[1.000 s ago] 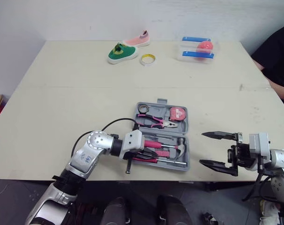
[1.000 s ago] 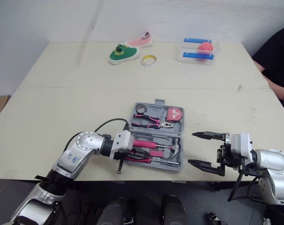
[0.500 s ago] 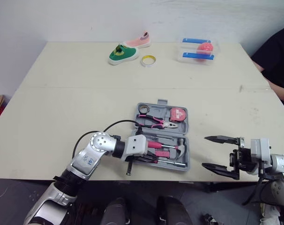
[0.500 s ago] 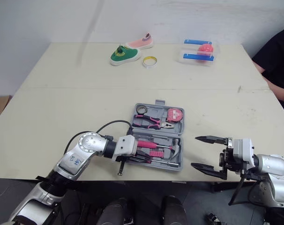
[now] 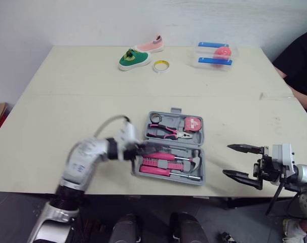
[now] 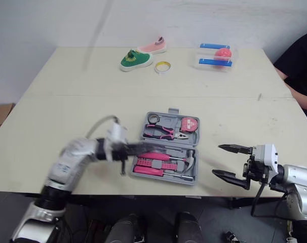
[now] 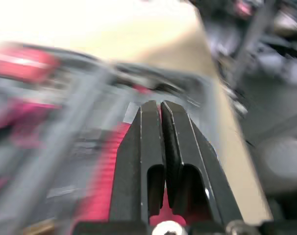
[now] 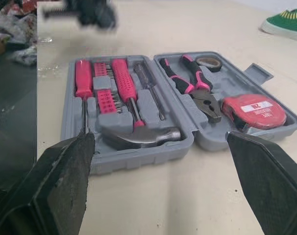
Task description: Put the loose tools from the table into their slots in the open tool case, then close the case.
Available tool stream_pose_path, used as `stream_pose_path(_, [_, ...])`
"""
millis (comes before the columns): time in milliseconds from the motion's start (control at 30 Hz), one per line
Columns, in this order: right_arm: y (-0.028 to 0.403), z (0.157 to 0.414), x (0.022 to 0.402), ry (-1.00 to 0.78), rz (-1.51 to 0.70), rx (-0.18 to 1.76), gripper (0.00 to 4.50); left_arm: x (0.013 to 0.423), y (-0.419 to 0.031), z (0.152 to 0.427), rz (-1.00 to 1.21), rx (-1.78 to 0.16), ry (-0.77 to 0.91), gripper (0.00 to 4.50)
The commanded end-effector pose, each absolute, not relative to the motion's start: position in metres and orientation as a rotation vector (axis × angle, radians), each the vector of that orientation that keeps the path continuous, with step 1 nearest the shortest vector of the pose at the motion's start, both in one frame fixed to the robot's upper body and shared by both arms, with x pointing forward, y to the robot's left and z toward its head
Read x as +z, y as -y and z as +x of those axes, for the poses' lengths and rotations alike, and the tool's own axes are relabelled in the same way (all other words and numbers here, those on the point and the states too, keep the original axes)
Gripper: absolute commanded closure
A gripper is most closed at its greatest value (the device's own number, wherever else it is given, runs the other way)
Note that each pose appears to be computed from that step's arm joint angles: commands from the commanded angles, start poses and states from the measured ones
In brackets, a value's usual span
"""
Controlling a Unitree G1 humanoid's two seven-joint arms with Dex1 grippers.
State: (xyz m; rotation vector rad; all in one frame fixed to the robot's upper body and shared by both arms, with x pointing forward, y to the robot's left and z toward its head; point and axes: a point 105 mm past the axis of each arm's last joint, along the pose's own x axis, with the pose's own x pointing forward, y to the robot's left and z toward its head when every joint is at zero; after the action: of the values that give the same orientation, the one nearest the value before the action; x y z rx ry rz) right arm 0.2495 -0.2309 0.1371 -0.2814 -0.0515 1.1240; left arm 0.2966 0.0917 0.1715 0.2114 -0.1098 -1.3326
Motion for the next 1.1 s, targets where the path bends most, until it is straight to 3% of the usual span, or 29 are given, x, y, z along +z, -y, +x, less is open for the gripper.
stream_pose_path(33, [0.231,0.267,0.147,0.048,-0.238,1.009,0.0,0.19,-0.124,0.305,0.255,-1.21,0.14,4.42])
stream_pose_path(267, [0.23,0.291,0.125,-0.084,-0.241,0.96,0.0,0.158,-0.166,0.325,0.321,-1.028,-0.018,4.42])
stream_pose_path(367, [0.233,0.302,0.112,-0.139,-0.283,0.932,0.94,0.144,-0.162,0.33,0.314,-1.014,-0.057,4.5])
stream_pose_path(567, [0.224,0.306,0.092,-0.21,-0.361,0.98,4.17,0.124,-0.14,0.333,0.303,-1.054,-0.113,4.5])
stream_pose_path(600, [0.221,0.307,0.088,-0.221,-0.369,0.984,4.48,0.119,-0.138,0.335,0.306,-1.048,-0.136,4.5])
stream_pose_path(1100, [0.168,0.329,0.091,-0.156,-0.387,1.052,4.48,0.104,-0.121,0.35,0.291,-1.027,-0.199,4.5])
